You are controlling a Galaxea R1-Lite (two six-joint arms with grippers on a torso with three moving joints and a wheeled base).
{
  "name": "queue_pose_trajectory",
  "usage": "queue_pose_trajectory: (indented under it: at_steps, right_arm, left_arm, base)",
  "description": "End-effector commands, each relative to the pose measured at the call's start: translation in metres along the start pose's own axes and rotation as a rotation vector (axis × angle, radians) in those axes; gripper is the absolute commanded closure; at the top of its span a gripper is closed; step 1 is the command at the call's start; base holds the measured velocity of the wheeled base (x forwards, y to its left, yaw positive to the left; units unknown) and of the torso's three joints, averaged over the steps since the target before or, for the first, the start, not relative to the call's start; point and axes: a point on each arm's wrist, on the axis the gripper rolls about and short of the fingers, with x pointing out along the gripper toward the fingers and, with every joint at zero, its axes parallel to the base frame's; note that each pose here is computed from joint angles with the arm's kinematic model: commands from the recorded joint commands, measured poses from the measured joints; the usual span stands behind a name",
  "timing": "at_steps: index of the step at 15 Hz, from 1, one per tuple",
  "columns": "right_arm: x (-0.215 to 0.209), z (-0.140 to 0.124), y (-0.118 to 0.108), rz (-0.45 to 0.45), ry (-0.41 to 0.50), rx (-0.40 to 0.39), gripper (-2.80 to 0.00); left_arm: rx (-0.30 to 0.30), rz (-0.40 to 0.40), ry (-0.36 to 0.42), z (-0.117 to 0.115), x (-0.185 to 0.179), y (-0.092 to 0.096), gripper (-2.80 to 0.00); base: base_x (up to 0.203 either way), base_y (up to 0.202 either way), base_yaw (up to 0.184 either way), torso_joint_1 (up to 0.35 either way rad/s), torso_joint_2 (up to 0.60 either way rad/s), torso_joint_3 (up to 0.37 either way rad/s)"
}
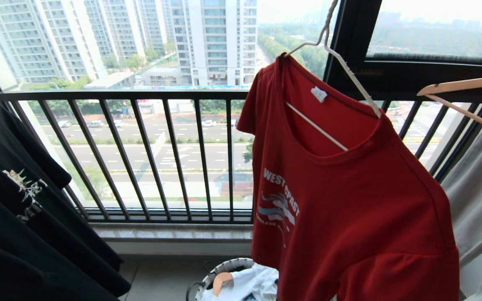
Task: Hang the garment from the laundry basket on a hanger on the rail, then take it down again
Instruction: Take the clothes off the clothes rack
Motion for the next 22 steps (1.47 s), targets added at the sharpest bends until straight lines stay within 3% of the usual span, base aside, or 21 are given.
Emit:
queue_pose_trajectory:
  at_steps: [1, 15, 18, 22]
  right_arm:
    - [0.000, 0.000, 0.000, 0.001, 0.002, -0.001, 0.00]
    - [0.000, 0.001, 0.000, 0.001, -0.001, -0.007, 0.00]
    - [-0.013, 0.039, -0.002, -0.003, -0.107, 0.021, 0.00]
    - [0.000, 0.117, -0.005, 0.029, -0.067, 0.037, 0.00]
  left_arm:
    - [0.000, 0.000, 0.001, 0.000, 0.000, 0.000, 0.00]
    - [0.000, 0.000, 0.001, 0.000, 0.000, 0.000, 0.00]
    - [0.000, 0.000, 0.000, 0.000, 0.000, 0.000, 0.00]
    - [0.000, -0.001, 0.000, 0.000, 0.000, 0.000, 0.00]
  base:
    - [0.000, 0.000, 0.000, 0.000, 0.00, 0.000]
    - [0.000, 0.000, 0.000, 0.000, 0.00, 0.000]
    - [0.000, 0.000, 0.000, 0.000, 0.00, 0.000]
    - [0.000, 0.000, 0.000, 0.000, 0.00, 0.000]
